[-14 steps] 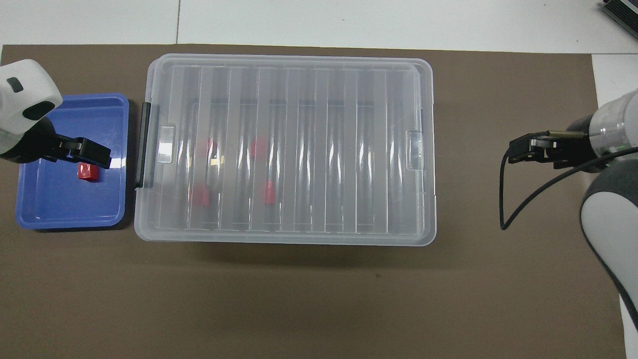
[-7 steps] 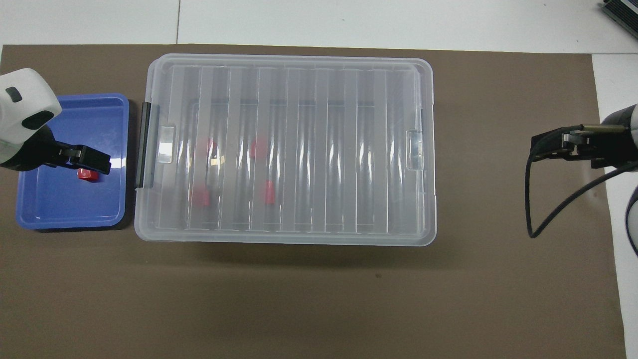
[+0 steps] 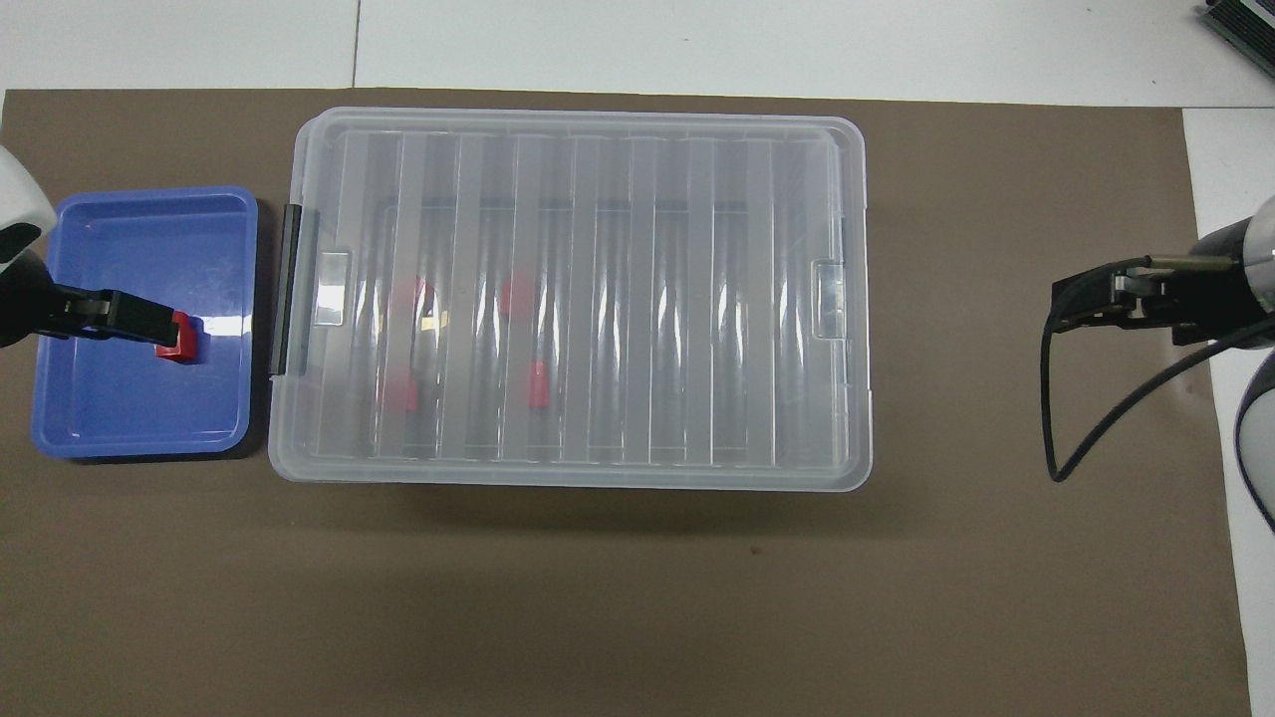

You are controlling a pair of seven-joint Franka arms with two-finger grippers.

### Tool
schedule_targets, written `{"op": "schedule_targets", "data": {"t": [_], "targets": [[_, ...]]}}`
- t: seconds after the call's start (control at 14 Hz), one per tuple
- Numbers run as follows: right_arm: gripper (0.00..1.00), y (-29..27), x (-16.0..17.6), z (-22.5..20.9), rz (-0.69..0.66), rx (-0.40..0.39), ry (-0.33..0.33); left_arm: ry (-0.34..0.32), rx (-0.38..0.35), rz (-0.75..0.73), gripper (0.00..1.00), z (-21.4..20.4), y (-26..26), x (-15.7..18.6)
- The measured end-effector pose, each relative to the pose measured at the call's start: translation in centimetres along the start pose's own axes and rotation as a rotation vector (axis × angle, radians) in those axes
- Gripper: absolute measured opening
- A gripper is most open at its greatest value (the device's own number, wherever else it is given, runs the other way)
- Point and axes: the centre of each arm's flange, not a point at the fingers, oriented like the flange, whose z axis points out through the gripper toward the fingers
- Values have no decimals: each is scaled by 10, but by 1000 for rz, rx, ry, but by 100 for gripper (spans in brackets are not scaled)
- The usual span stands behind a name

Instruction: Place red block in blue tray from box

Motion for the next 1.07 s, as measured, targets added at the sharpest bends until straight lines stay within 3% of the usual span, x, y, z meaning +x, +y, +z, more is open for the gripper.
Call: {"op": "schedule_targets", "data": {"t": [0.29,1.07], "targets": [[100,1,0,1,2,-1,-6,24,1,-16,100,-21,-9,-2],[100,1,-2,7,-4,-7,-32,16,-3,-17,100,-18,-8,-2]]}}
